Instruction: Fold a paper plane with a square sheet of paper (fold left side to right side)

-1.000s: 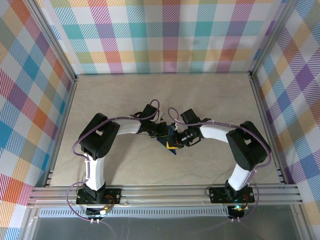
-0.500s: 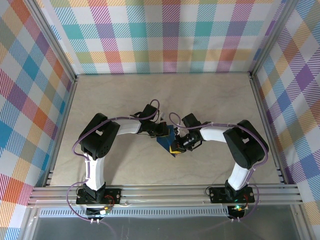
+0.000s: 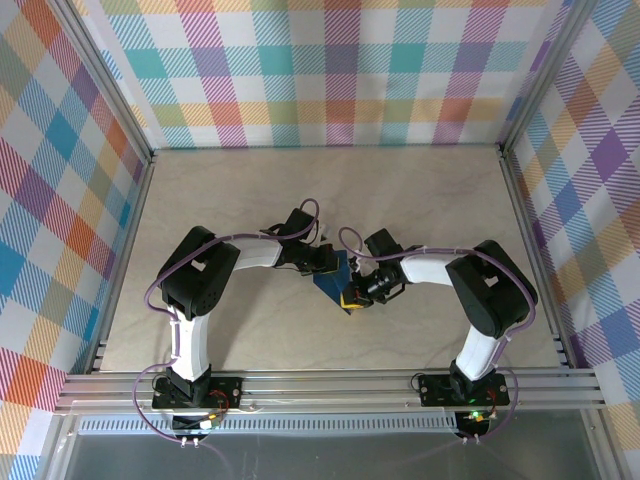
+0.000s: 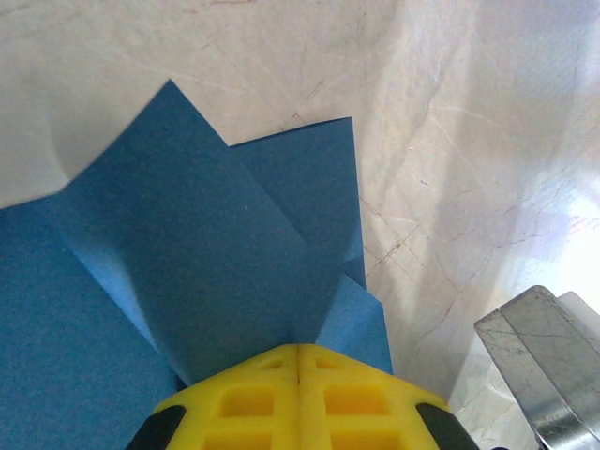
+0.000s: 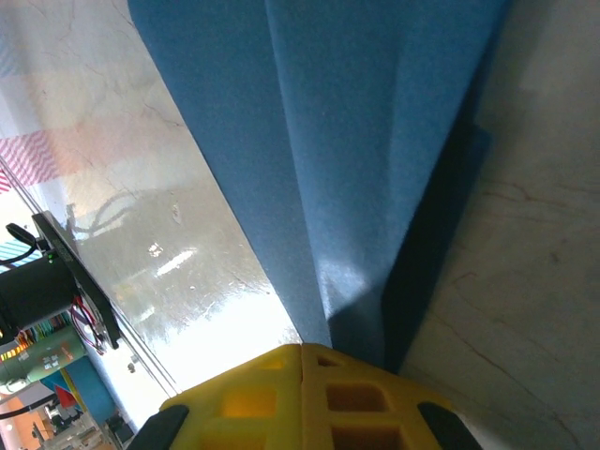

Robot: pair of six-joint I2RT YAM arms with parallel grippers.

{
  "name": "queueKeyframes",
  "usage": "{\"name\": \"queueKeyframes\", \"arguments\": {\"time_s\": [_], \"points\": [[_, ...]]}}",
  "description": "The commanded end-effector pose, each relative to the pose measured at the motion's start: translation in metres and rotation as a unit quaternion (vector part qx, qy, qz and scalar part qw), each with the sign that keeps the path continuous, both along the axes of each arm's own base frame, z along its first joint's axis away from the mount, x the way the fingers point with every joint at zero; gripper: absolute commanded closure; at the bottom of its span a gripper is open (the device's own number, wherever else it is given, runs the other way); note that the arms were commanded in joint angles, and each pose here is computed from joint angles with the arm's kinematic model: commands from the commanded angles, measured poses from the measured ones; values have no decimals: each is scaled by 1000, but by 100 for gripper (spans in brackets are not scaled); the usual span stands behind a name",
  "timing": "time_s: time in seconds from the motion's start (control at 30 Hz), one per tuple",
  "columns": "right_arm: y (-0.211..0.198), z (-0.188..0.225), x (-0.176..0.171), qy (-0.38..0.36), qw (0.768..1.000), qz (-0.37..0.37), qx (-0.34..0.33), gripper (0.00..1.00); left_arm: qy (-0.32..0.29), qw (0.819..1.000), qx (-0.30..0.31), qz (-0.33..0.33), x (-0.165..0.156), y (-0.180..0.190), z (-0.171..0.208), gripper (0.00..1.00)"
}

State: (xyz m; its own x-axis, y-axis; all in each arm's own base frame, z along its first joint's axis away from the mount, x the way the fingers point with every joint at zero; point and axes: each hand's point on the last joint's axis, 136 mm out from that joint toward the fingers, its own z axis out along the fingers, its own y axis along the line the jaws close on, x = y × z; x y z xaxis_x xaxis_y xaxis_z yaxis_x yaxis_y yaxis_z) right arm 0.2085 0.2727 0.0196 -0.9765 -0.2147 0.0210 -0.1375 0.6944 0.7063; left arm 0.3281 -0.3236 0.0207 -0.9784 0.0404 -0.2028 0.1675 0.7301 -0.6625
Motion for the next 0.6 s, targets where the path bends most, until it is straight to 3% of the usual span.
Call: {"name": "queueKeyframes", "arguments": {"time_s": [0.0,0.57], "points": [[-7,-12,-13,22,1000,2,-20,100,54,995,79,19,-21,30,-38,100],[-14,-23,-28,36,999,0,-36,100,53,995,81,20,-21,31,-39,100]]}}
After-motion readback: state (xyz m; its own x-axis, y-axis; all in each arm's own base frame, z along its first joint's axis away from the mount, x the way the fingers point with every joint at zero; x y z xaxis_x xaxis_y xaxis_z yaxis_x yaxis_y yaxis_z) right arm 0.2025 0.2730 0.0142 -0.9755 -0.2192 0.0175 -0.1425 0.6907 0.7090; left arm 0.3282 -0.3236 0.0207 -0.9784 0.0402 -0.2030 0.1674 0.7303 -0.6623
